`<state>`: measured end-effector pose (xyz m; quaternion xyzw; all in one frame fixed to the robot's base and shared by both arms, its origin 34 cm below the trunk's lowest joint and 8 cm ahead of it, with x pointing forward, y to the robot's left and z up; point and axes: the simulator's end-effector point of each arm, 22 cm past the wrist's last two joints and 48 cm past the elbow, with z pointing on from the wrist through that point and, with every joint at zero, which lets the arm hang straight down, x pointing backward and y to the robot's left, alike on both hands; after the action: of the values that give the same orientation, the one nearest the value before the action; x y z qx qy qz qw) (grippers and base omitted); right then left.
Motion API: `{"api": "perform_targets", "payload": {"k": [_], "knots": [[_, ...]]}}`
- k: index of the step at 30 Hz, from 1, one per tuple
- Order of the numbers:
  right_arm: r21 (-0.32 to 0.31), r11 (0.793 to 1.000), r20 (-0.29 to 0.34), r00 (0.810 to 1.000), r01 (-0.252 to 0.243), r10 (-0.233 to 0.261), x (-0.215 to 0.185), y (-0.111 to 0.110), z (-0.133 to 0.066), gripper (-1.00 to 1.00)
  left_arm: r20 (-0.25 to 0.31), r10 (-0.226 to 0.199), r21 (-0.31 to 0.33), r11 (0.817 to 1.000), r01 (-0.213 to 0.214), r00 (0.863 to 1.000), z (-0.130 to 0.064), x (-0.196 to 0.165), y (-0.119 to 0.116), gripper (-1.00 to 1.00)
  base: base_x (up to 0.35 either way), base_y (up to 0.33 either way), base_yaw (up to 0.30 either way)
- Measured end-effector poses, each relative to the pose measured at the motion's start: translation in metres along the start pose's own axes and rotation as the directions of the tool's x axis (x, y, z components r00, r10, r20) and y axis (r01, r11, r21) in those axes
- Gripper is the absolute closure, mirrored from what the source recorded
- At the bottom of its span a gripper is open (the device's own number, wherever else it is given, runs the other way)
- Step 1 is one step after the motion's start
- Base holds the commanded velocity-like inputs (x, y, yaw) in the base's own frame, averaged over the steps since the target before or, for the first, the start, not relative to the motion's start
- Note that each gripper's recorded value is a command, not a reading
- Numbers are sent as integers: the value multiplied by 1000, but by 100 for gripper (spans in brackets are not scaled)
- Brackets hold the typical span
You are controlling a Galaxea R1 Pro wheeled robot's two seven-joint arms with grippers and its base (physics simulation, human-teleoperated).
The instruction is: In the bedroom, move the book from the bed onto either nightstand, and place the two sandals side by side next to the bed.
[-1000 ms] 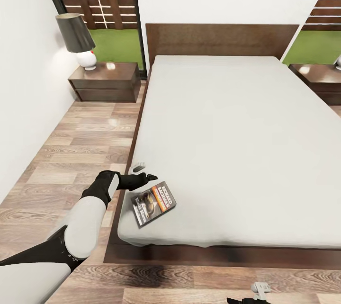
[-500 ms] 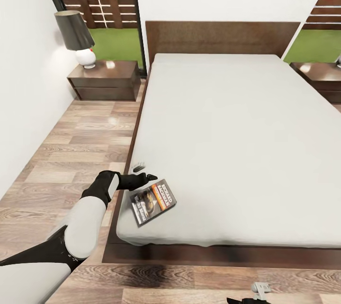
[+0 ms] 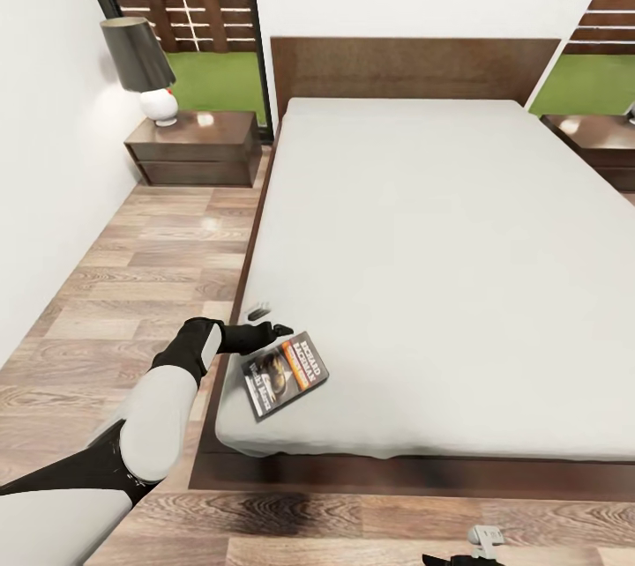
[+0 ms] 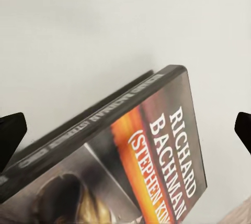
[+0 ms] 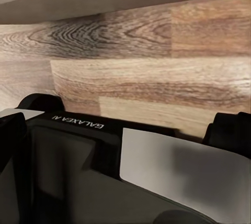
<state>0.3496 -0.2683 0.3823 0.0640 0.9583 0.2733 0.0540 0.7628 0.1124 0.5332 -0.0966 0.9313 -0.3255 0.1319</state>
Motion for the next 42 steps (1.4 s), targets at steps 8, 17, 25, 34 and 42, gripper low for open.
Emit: {"api": "perform_targets", "payload": {"k": [8,17,25,34,42], "knots": [[0,1000,1,1000,0,0,2,-6,9,-100,4,-5,6,1000,5,1000,8,2,6,-100,0,0,0],[0,1000,0,1000,0,0,2,-6,9,-100,4,-5,6,1000,5,1000,8,2,6,-100,0,0,0],[0,1000,0,1000,0,0,2,-6,9,-100,4,-5,7,1000,5,1000,8,2,6,-100,0,0,0],[0,1000,0,1000,0,0,2,-6,9,-100,8,-11,13,1000,11,1000,7,1,5,-100,-48,0,0],[0,1000,0,1000,0,0,2,-6,9,-100,10,-11,13,1000,11,1000,7,0,5,-100,-104,0,0]]}}
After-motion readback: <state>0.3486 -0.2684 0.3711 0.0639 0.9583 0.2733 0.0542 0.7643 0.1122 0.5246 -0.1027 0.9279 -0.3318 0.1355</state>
